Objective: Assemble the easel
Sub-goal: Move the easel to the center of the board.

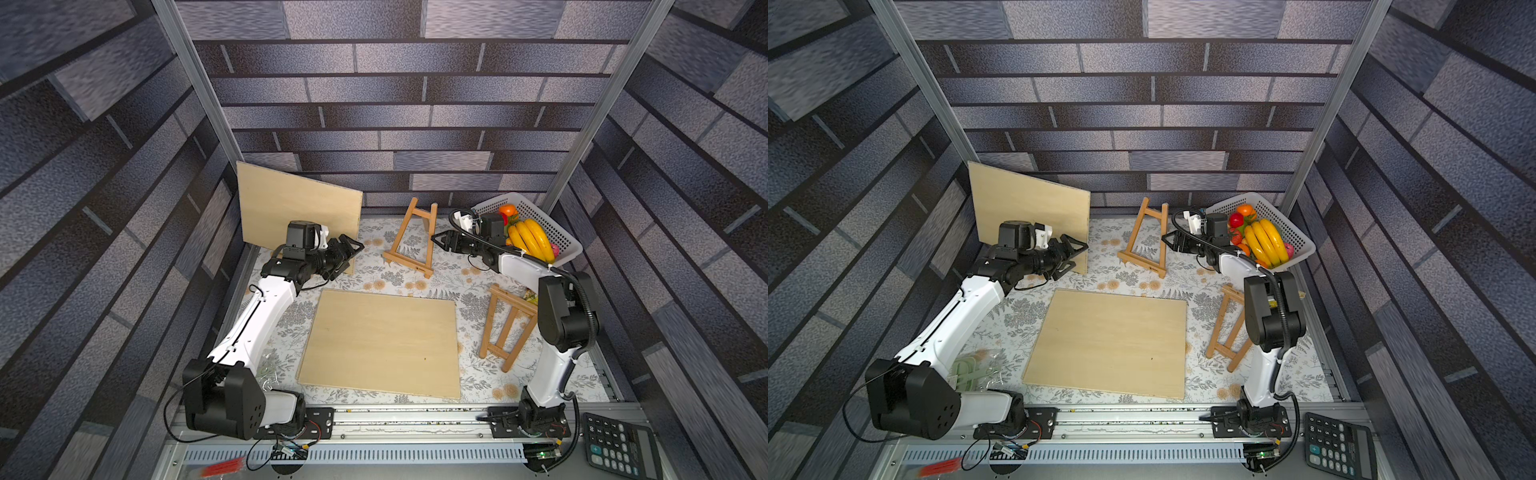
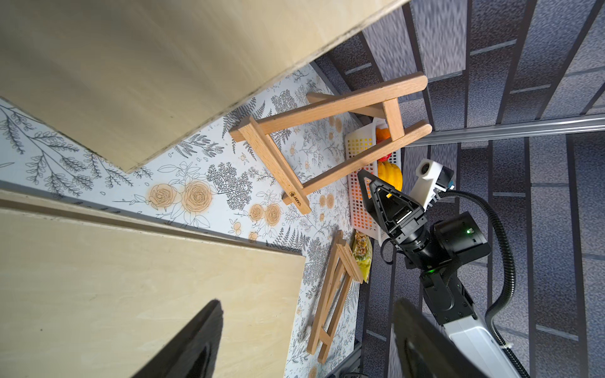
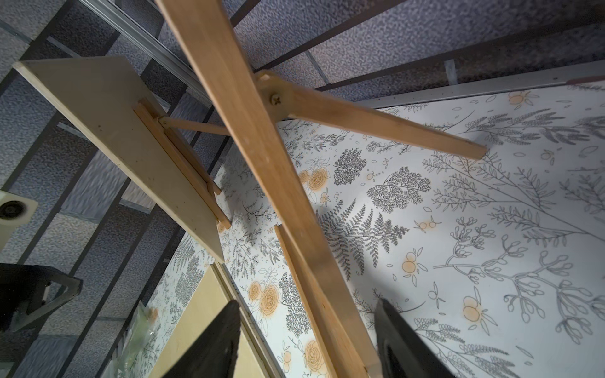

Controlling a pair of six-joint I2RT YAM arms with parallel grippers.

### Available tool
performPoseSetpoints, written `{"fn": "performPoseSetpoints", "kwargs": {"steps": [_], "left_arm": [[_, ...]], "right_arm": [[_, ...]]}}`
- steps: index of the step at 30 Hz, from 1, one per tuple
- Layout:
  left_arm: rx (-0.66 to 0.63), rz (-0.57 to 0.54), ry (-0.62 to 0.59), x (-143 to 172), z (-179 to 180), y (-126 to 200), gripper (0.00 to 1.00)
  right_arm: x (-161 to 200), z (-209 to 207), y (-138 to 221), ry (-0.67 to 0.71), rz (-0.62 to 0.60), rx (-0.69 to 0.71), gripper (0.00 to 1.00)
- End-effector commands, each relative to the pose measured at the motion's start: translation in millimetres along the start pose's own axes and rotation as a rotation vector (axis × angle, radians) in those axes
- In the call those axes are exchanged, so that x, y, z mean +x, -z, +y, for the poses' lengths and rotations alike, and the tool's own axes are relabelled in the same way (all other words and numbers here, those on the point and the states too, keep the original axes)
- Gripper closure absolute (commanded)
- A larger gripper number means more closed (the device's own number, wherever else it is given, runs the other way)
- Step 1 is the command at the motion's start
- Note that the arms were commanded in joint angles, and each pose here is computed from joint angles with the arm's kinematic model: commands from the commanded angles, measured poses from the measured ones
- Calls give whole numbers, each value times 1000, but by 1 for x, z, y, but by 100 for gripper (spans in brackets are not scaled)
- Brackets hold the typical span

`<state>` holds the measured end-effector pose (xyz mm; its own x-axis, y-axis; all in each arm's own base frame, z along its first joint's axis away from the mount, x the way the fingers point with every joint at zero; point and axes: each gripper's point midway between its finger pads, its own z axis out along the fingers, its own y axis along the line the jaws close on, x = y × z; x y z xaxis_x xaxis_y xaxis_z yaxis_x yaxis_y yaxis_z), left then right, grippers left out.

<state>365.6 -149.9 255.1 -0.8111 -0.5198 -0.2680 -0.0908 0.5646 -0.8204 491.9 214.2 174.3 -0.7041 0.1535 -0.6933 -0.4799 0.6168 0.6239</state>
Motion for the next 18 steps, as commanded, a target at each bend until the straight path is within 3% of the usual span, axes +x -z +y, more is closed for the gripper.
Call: {"fn": "performPoseSetpoints", "kwargs": {"steps": [1,9,14,18], "left_arm": [[4,17,-16,4,4,4,16],[-14,27,-1,-1,13,3,16],[-31,38,10,0,22,0,17],[-52,51,23,3,33,-2,17]], "right_arm": [[-13,-1,-9,35,-29,-29,45],[-2,-7,-30,15,-7,-91,46],[5,-8,-38,14,9,-131,63],[6,-10,-42,32,-8,-148,64]]}}
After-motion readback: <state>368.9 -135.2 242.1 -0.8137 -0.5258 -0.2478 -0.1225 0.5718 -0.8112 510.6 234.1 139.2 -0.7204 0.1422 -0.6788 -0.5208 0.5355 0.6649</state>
